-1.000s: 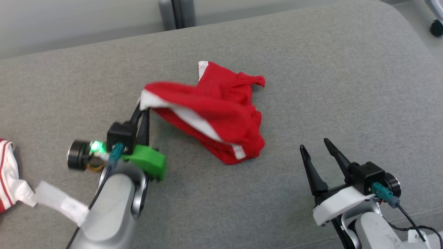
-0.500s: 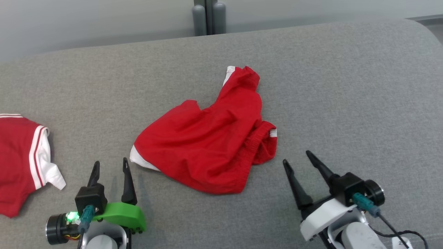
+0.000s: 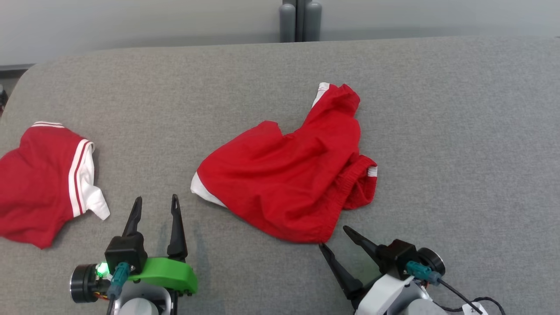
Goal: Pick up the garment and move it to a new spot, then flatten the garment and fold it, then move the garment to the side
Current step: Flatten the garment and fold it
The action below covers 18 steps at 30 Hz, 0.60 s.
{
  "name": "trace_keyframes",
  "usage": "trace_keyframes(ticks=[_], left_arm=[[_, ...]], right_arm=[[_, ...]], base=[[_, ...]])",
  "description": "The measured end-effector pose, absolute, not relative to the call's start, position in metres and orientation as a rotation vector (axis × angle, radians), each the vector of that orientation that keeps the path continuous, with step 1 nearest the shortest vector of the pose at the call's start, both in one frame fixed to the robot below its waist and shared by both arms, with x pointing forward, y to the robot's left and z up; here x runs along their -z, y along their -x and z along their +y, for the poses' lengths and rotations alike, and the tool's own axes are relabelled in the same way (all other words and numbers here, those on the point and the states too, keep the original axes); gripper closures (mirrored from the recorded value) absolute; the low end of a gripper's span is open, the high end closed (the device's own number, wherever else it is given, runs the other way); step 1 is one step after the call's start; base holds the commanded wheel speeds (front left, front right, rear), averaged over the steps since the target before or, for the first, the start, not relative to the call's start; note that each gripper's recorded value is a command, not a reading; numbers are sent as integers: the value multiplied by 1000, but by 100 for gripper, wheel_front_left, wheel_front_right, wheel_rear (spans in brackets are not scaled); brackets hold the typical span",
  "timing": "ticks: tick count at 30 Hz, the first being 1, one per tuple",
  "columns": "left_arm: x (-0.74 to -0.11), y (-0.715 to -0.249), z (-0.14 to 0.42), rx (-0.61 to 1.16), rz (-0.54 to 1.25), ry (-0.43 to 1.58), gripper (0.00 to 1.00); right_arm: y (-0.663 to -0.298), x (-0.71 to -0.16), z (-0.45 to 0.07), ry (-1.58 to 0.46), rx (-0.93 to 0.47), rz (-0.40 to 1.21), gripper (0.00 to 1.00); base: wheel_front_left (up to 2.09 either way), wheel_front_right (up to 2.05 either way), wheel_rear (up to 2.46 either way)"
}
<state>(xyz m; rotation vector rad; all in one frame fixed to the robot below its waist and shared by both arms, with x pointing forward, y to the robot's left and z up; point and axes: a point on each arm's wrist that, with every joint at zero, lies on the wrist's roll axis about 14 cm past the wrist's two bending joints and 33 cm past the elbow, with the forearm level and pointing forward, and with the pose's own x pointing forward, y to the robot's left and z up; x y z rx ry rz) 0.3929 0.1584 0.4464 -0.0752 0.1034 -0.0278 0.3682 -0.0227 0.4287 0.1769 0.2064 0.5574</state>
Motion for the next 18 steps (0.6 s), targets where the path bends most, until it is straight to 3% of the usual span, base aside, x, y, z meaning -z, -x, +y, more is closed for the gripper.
trace_keyframes(ticks=[7,11,12,13,15,18], left_arm=[[-444,-391,164,9,109,88,0],[-442,-390,165,4,116,91,0],[-442,-390,165,4,118,92,0],[-441,-390,165,3,118,92,0],[-441,-391,165,4,118,93,0],[-443,-391,163,11,113,94,0]], right_arm=[[-376,-420,-15,-193,-574,240,0],[-380,-419,-10,-196,-588,247,9],[-381,-419,-8,-199,-592,245,22],[-382,-420,-8,-205,-592,243,51],[-385,-424,-6,-209,-594,231,100],[-394,-442,-10,-235,-572,172,100]], base=[[0,0,0],[0,0,0],[0,0,0],[0,0,0],[0,0,0],[0,0,0]])
